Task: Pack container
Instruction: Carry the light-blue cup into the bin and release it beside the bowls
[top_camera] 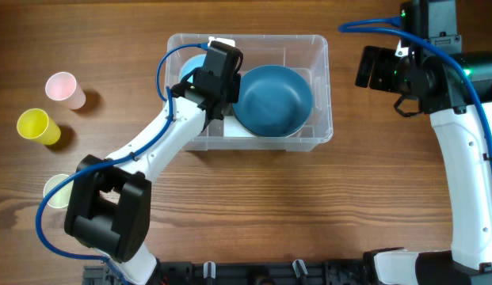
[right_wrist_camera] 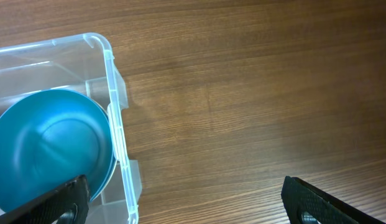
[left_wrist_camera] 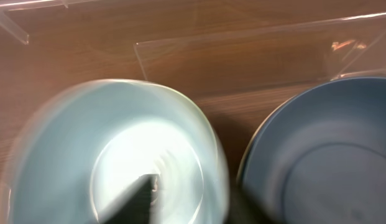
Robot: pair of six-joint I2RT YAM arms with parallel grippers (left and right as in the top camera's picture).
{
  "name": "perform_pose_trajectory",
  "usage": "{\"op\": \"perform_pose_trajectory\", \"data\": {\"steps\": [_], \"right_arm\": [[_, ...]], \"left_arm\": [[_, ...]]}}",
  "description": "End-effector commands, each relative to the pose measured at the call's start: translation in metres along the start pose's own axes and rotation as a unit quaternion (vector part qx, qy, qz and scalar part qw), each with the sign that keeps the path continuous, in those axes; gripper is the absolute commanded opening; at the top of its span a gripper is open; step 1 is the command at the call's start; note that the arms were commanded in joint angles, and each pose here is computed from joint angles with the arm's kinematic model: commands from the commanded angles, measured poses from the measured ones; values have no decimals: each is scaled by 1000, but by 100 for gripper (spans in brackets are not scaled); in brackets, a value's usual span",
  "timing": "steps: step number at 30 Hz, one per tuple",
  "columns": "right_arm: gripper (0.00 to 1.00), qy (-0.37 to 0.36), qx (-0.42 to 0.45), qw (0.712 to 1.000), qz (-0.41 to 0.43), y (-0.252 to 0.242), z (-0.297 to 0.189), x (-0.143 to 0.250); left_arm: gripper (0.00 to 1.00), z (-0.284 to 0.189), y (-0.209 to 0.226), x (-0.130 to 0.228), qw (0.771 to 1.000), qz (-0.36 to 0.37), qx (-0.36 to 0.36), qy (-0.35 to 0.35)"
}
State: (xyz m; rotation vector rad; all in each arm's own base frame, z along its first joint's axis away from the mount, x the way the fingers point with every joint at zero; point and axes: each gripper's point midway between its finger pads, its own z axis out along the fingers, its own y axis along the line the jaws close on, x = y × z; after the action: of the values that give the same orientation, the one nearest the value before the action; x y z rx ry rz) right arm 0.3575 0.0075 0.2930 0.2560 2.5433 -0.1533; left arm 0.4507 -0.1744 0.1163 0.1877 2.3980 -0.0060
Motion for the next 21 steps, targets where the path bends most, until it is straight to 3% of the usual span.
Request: {"op": "perform_pose_trajectory", "data": {"steps": [1, 8, 11, 16, 18, 21], "right_arm": [[100, -4, -5, 1000, 0, 1, -3, -1], [100, -3, -5, 1000, 0, 1, -3, -1], [100, -4, -5, 1000, 0, 1, -3, -1], [100, -4, -5, 1000, 0, 1, -3, -1], [100, -4, -5, 1000, 0, 1, -3, -1], [100, -3, -5, 1000, 0, 1, -3, -1]], "left_arm": [[63, 0, 3, -6, 1000, 22, -6, -7], [60, -31, 2, -25, 999, 18, 2, -37], [36, -50, 5, -34, 999, 14, 5, -52], [36, -46, 6, -28, 999, 17, 2, -39], [4, -45, 5, -30, 999, 15, 3, -45], [4, -42, 5, -31, 999, -1, 4, -46]]}}
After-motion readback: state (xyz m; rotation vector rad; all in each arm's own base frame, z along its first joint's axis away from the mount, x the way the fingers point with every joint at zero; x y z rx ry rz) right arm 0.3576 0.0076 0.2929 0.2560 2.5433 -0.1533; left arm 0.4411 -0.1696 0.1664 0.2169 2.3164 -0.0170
